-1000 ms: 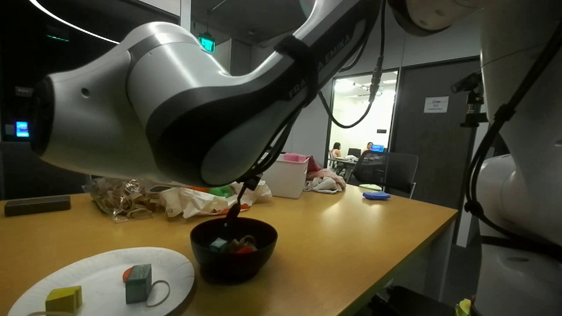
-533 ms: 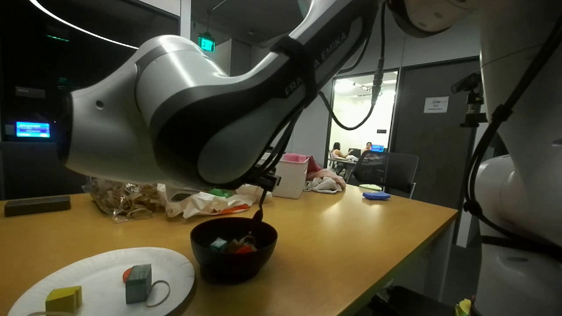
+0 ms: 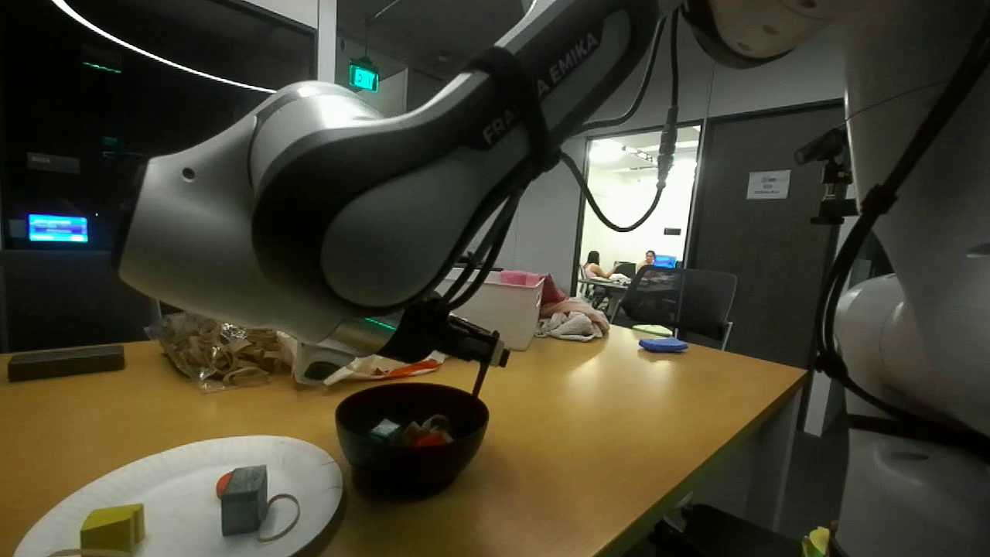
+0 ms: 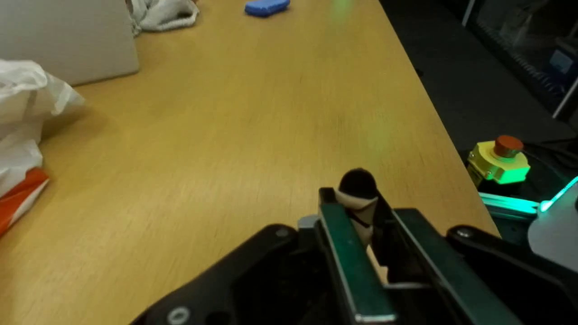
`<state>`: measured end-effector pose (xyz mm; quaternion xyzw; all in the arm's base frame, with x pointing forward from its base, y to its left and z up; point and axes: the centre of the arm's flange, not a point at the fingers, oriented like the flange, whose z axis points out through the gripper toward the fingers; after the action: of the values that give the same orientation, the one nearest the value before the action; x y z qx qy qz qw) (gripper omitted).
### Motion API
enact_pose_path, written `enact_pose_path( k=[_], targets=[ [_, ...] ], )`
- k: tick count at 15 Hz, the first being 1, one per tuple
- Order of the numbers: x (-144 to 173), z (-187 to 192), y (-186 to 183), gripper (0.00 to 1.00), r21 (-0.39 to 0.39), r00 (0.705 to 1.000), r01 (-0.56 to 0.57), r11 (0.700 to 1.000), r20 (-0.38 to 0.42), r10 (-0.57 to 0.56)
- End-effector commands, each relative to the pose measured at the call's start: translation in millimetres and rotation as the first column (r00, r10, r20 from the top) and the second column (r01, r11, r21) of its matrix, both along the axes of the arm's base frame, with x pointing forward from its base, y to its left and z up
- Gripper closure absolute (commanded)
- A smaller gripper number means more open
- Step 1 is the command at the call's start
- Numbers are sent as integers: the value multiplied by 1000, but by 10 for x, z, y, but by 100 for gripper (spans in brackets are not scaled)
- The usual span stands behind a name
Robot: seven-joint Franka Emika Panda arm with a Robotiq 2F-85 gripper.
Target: Pick up the black spoon from the table, put the spoon in the black bowl, mix the substance in the black bowl
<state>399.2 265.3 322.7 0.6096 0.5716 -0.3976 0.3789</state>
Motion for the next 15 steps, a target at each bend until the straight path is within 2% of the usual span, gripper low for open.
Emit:
enact_pose_path(
  k=[1, 3, 5, 7, 9, 12, 15],
  targets=[
    [16, 103, 98, 88, 151, 1000, 6, 989, -4, -5],
    [75, 77, 142, 88, 208, 998, -32, 978, 68, 19],
    [144, 72, 164, 88, 217, 986, -89, 972, 156, 55],
    [197, 78, 149, 88, 182, 964, -169, 969, 237, 124],
    [222, 86, 128, 88, 118, 937, -242, 963, 285, 200],
    [213, 92, 73, 88, 32, 925, -278, 960, 277, 258],
    [158, 103, 8, 88, -14, 953, -219, 976, 214, 216]
  ],
)
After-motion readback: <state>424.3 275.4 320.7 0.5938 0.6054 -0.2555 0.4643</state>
